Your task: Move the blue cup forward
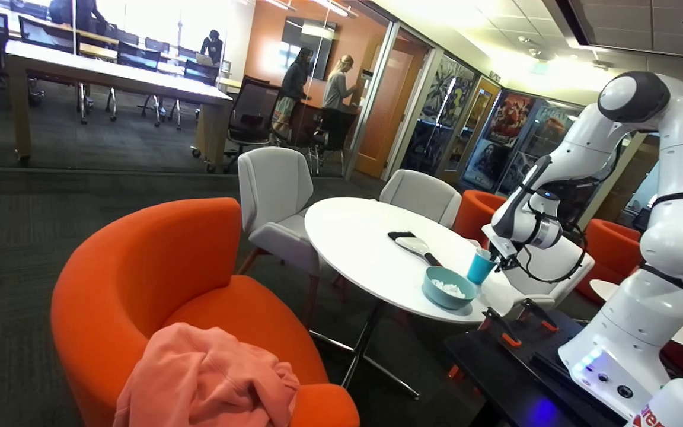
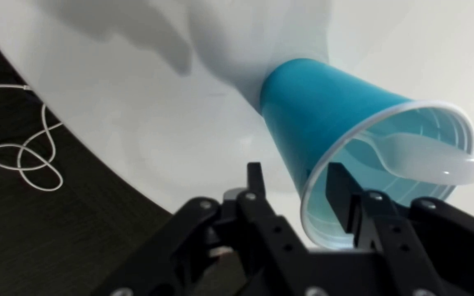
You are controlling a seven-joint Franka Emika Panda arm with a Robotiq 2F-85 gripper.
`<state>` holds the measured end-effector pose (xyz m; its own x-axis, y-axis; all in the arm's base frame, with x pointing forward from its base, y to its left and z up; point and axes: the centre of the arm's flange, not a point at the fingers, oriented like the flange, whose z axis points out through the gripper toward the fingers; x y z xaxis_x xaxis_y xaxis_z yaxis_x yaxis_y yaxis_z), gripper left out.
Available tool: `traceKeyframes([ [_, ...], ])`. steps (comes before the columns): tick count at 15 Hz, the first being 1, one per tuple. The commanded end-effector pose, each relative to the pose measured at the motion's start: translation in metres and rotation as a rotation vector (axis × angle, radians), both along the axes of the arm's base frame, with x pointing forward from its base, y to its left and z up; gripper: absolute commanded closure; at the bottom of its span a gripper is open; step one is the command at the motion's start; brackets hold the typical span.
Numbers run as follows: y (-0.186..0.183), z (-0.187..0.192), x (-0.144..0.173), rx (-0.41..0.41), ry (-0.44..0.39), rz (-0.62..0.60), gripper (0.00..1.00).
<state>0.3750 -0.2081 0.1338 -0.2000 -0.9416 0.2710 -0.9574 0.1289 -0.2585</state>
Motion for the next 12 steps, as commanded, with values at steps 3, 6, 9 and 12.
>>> traceKeyframes([
  [3, -0.004, 0.039, -0.014, -0.036, -0.036, 0.056, 0.1],
  [6, -0.011, 0.063, -0.019, -0.041, -0.064, 0.097, 0.0],
  [9, -0.019, 0.091, -0.023, -0.043, -0.063, 0.096, 0.0],
  [12, -0.031, 0.106, -0.025, -0.047, -0.045, 0.069, 0.0],
])
